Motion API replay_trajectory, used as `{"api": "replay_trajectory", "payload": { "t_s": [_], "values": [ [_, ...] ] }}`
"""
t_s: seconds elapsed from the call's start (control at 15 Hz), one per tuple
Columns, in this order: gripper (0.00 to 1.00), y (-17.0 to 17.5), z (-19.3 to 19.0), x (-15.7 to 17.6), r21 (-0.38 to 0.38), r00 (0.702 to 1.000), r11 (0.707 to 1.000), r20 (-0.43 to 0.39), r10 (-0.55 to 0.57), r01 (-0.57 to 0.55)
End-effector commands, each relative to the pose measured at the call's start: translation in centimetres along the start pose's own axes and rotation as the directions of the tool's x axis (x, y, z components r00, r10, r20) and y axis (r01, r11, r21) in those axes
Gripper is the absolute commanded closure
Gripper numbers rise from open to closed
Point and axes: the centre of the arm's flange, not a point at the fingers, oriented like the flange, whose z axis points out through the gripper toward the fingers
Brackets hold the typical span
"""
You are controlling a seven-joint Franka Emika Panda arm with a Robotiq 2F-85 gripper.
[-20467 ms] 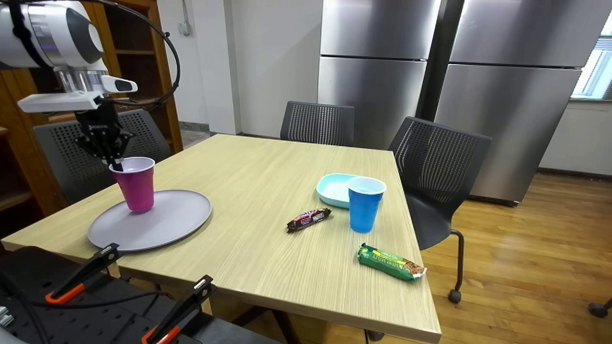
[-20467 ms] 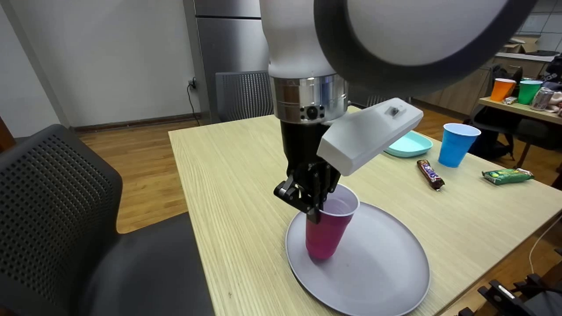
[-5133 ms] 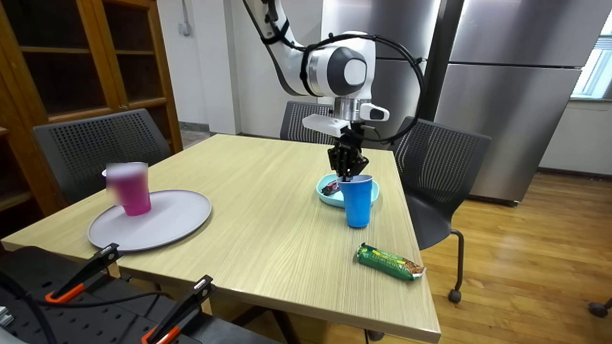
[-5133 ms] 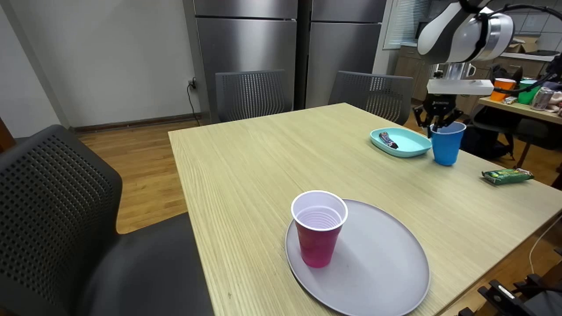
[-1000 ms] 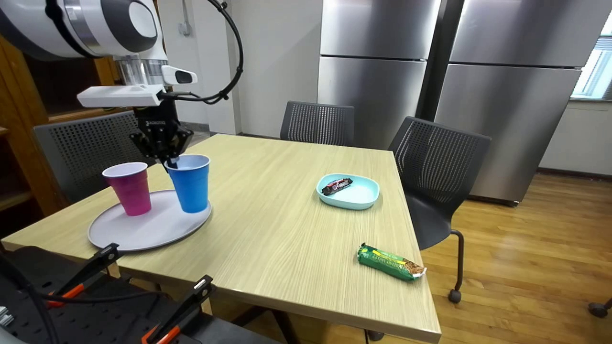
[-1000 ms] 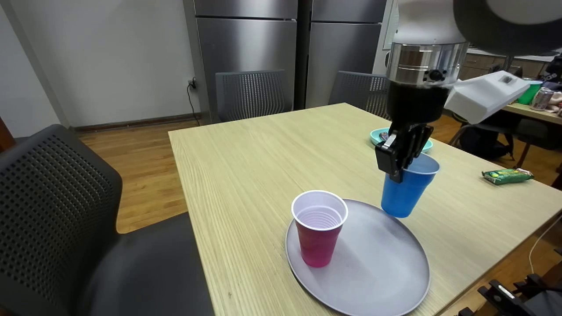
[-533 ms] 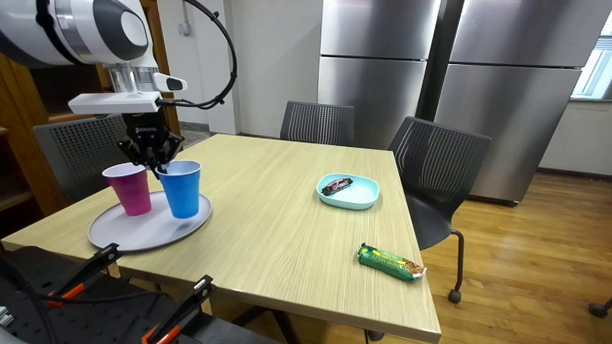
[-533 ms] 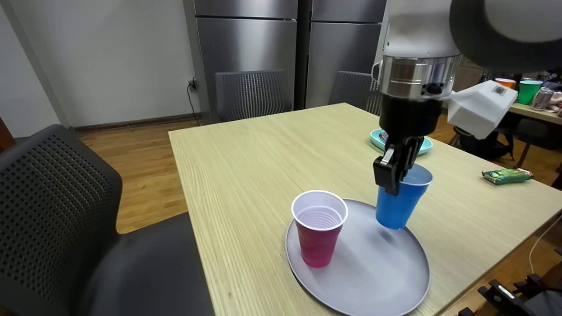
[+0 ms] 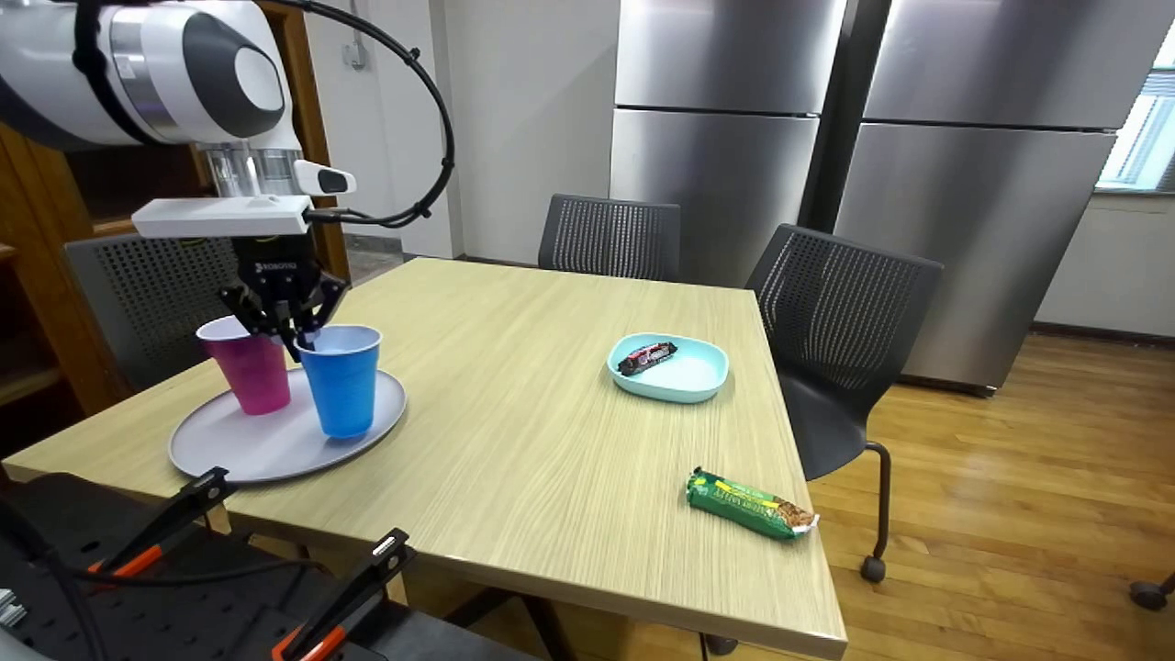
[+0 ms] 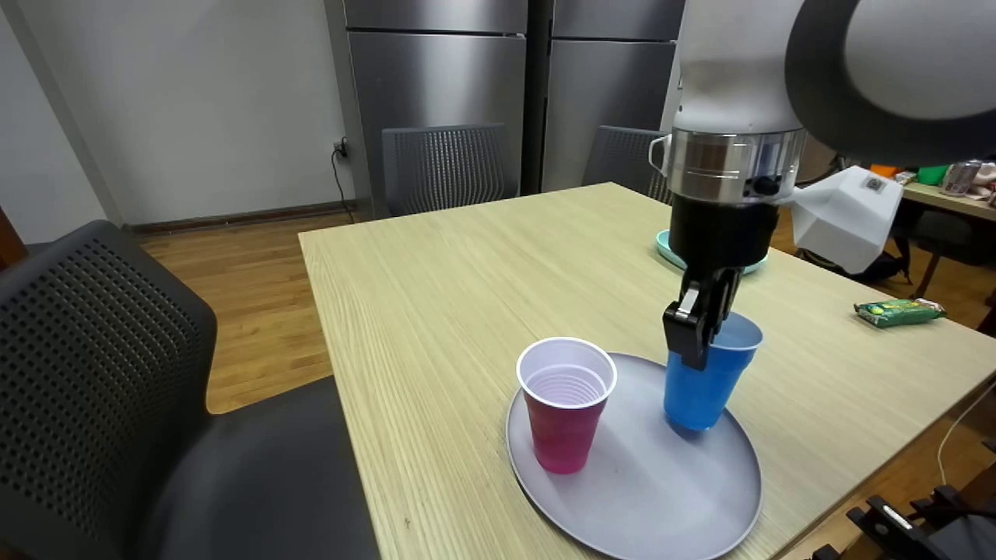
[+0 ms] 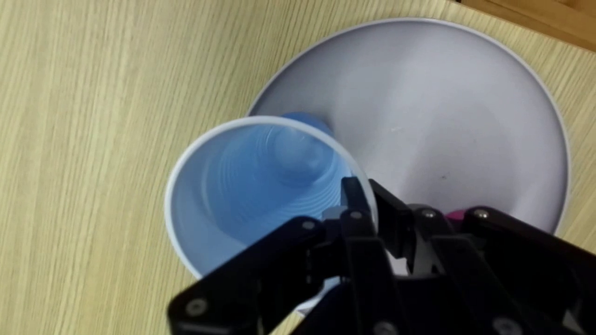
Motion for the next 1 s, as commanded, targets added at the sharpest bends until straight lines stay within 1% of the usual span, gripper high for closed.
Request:
{"api": "replay_trajectory", "payload": {
  "t_s": [0.0, 0.07, 0.4, 0.53, 0.6, 0.8, 0.93],
  "values": [
    [0.61, -0.5, -0.3, -0.1, 0.013, 0.999, 0.999, -0.015, -0.031, 0.031],
    [0.55, -0.5, -0.4, -0.1, 0.017, 0.999, 0.999, -0.018, -0.033, 0.033],
    [0.16, -0.4, -0.8, -0.3, 0.032, 0.999, 0.999, -0.028, -0.037, 0.038],
    [0.02, -0.2, -1.1, -0.4, 0.053, 0.999, 0.998, -0.031, -0.033, 0.035],
    [0.00, 0.0, -1.4, -0.6, 0.068, 0.999, 0.997, -0.033, -0.032, 0.034],
    [0.00, 0.8, -2.8, -0.9, 0.112, 0.998, 0.993, -0.058, -0.022, 0.029],
    [0.00, 1.6, -3.9, -0.9, 0.155, 0.997, 0.988, -0.079, 0.011, 0.002]
  ]
}}
